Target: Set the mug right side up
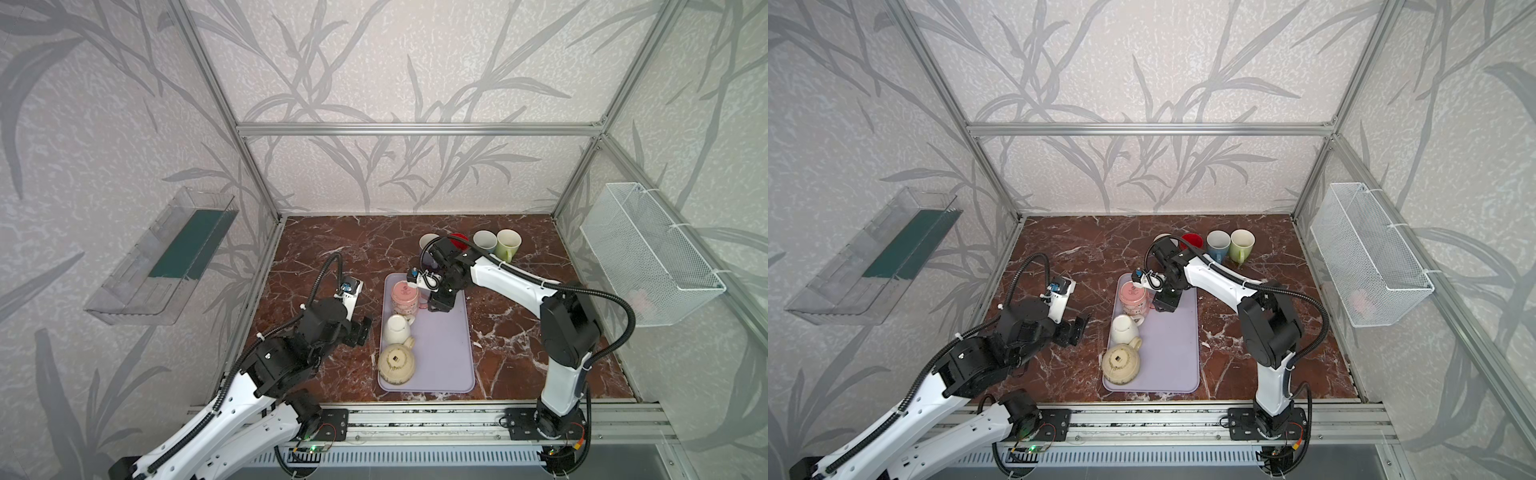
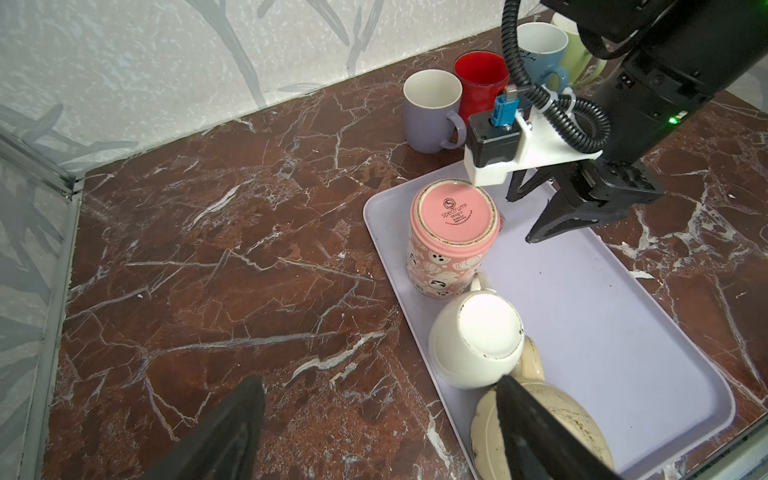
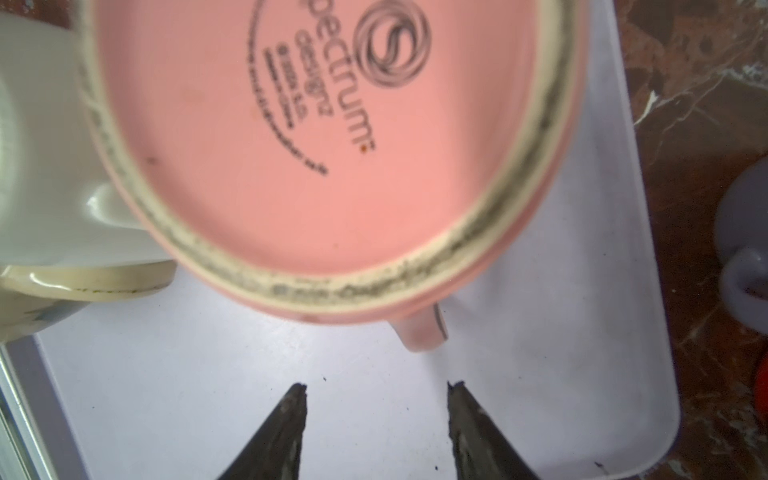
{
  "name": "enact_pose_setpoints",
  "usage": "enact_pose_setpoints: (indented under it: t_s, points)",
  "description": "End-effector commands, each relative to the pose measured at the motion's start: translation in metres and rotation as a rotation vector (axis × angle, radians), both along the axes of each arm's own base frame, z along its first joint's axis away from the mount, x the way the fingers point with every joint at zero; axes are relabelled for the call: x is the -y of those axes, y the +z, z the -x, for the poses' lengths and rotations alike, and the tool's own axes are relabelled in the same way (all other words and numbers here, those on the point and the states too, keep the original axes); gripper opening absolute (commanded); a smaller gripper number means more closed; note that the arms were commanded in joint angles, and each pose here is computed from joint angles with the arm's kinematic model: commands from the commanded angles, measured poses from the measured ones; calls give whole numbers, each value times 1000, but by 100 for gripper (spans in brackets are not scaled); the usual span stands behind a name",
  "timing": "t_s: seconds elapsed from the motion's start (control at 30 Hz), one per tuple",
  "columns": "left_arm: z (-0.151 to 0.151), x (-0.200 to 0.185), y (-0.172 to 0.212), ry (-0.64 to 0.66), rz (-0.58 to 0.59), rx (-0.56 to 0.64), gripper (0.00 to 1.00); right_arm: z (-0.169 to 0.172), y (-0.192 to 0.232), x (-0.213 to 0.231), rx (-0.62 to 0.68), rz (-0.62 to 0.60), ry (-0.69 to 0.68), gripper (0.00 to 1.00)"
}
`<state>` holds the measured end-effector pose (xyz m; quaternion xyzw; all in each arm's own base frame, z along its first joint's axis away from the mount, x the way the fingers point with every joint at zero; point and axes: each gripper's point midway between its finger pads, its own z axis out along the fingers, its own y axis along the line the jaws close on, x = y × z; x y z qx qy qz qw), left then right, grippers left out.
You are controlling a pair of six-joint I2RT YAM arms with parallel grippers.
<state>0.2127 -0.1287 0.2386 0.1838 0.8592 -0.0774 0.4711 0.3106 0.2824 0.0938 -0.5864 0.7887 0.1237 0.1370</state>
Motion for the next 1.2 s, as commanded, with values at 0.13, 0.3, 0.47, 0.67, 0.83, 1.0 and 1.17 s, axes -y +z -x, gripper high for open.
enact_pose_setpoints:
  t_s: [0.13,0.3,0.47,0.67,0.83,1.0,1.17]
  points:
    - [-2,-6,1,30,-6,25,85,7,-10,-10,-27,76,102,52]
    - [-1,-9,3,36,-8,33,85,0,-13,-17,-7,98,130,50]
    - [-2,-10,1,44,-17,33,85,1,-15,-26,6,95,157,47]
    - [-4,-8,-5,43,-37,16,85,1,-17,-34,27,86,167,41]
    - [-5,-8,-8,45,-47,10,85,5,-17,-41,40,66,177,35]
    - [-6,-6,-10,44,-55,3,85,6,-21,-44,50,64,184,32]
    - [-7,-6,-13,42,-62,-3,85,8,-23,-47,46,62,187,27]
